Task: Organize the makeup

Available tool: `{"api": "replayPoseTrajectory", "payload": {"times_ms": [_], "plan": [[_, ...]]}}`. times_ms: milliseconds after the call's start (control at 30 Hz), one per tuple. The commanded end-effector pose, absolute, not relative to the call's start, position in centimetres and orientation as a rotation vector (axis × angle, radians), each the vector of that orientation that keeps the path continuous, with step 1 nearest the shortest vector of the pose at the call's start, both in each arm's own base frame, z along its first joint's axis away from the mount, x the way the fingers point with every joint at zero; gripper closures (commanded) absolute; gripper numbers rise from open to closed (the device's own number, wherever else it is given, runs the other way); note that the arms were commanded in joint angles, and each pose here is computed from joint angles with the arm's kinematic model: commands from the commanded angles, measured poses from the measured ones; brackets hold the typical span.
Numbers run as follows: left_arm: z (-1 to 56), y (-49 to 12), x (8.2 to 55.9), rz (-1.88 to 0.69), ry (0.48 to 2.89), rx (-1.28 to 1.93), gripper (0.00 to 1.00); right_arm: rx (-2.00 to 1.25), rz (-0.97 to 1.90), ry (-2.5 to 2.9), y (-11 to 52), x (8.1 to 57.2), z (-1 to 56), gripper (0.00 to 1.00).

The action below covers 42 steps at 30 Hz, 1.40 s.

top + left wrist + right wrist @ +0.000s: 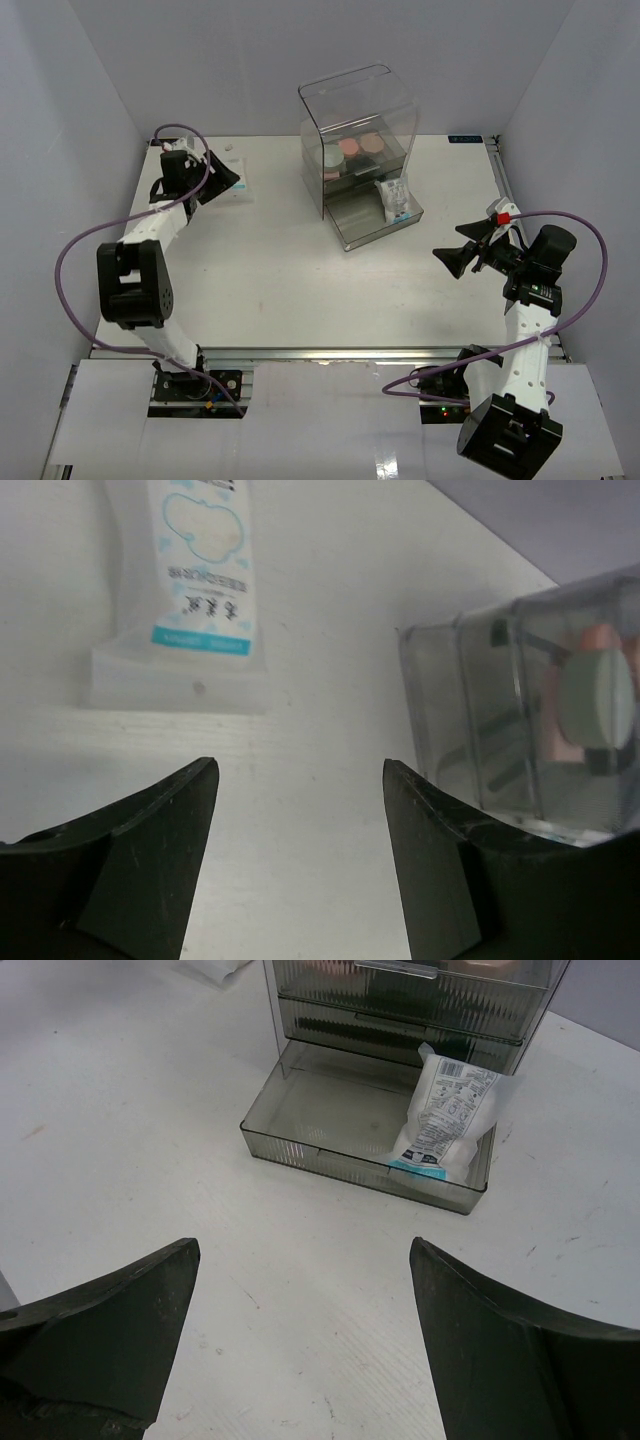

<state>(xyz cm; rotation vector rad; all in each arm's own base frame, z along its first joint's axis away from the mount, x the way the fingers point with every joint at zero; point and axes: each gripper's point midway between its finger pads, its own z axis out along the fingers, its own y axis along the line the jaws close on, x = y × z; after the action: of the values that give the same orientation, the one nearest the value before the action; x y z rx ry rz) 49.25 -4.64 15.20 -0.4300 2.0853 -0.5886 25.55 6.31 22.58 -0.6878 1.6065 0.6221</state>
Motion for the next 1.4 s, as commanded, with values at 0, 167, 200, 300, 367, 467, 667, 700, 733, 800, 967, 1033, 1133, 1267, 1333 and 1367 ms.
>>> {"api": "replayPoseTrajectory", "payload": {"times_ms": [0, 167, 200, 300, 367, 467, 667, 700, 733, 800, 967, 1033, 1133, 1267, 1333, 1367], "plan": [[16.9, -3.1, 53.6, -0.451, 2.095, -0.333, 0.23, -0.712, 0.636, 1.584, 6.5, 25.3, 22.5, 0.08], [13.1, -1.0, 57.8, -0.305, 2.17, -0.323, 0.24, -0.706, 0.655, 1.594, 6.6, 25.4, 22.3, 0.08], [12.7, -0.8, 58.4, -0.287, 2.179, -0.32, 0.24, -0.703, 0.66, 1.598, 6.5, 25.4, 22.3, 0.08], [11.2, -0.1, 59.8, -0.238, 2.205, -0.312, 0.24, -0.696, 0.666, 1.608, 6.4, 25.6, 22.1, 0.08], [9.0, 0.0, 60.1, -0.227, 2.247, -0.311, 0.25, -0.694, 0.663, 1.61, 6.4, 25.7, 22.0, 0.08], [7.3, -0.2, 60.5, -0.238, 2.275, -0.306, 0.26, -0.688, 0.666, 1.616, 6.3, 25.7, 21.9, 0.07], [5.1, -1.4, 60.5, -0.318, 2.314, -0.312, 0.46, -0.676, 0.658, 1.625, 6.0, 25.9, 21.8, 0.08], [5.0, -1.5, 60.4, -0.33, 2.316, -0.317, 0.54, -0.675, 0.657, 1.626, 6.0, 25.9, 21.7, 0.08], [5.0, -1.6, 60.3, -0.341, 2.318, -0.321, 0.65, -0.673, 0.656, 1.628, 5.9, 25.9, 21.7, 0.07], [5.2, -1.9, 59.7, -0.363, 2.32, -0.329, 0.75, -0.673, 0.651, 1.628, 5.9, 26.0, 21.7, 0.08], [8.8, -3.0, 58.1, -0.434, 2.239, -0.3, 0.96, -0.673, 0.642, 1.626, 5.9, 25.9, 21.8, 0.08], [13.2, -3.8, 56.9, -0.495, 2.148, -0.288, 0.99, -0.677, 0.639, 1.621, 5.9, 25.9, 21.9, 0.08], [16.2, -5.5, 53.6, -0.621, 2.049, -0.283, 1.0, -0.681, 0.636, 1.616, 6.0, 25.8, 22.0, 0.08], [22.1, -8.8, 48.1, -0.757, 1.866, -0.213, 1.0, -0.683, 0.632, 1.612, 6.0, 25.7, 22.1, 0.08], [24.6, -12.2, 45.0, -0.803, 1.791, -0.118, 1.0, -0.686, 0.63, 1.607, 6.0, 25.6, 22.2, 0.08], [26.5, -13.8, 43.0, -0.823, 1.737, -0.065, 1.0, -0.687, 0.63, 1.605, 6.0, 25.6, 22.2, 0.08]]}}
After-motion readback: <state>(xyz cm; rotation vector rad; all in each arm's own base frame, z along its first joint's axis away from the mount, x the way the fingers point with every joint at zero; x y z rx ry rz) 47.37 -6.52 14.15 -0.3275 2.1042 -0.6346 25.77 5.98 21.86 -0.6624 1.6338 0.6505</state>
